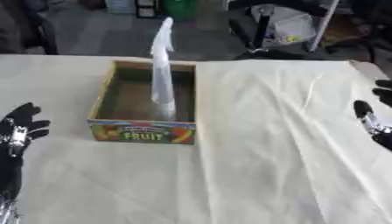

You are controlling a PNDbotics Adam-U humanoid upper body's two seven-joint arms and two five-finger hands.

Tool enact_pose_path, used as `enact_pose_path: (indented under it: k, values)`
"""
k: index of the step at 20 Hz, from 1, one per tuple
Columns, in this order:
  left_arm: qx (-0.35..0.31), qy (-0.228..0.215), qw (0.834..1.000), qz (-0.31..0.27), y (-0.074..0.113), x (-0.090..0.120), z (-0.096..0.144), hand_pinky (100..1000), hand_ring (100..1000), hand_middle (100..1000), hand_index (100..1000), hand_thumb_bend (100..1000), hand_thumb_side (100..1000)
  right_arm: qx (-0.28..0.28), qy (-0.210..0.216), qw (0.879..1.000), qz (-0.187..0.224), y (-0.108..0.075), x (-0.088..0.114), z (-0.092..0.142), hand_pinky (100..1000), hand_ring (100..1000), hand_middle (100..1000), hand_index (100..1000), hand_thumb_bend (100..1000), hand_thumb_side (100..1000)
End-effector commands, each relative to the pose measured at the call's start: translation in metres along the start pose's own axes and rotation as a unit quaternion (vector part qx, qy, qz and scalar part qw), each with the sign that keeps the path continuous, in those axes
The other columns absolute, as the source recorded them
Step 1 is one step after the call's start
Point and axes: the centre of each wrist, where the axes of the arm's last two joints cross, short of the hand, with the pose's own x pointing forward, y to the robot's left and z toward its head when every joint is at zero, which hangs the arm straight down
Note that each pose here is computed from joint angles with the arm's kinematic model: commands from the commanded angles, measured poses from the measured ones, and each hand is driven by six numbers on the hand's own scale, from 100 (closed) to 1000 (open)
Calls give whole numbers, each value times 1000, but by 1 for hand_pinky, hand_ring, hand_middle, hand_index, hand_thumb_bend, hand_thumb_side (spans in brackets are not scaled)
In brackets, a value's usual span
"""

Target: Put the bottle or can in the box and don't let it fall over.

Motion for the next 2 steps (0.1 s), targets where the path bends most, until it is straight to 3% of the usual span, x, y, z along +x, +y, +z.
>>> enact_pose_path:
  k: [1, 2]
  values:
    - [-2, -12, 1000, -6, 2, 5, -3, 757, 731, 792, 877, 402, 796, -19, -17, 1000, 1, -1, 9, 1, 893, 811, 772, 1000, 395, 303]
    - [-2, -12, 1000, -6, 1, 5, -3, 754, 730, 792, 877, 402, 796, -21, -16, 1000, -1, 0, 9, 3, 887, 803, 768, 1000, 394, 305]
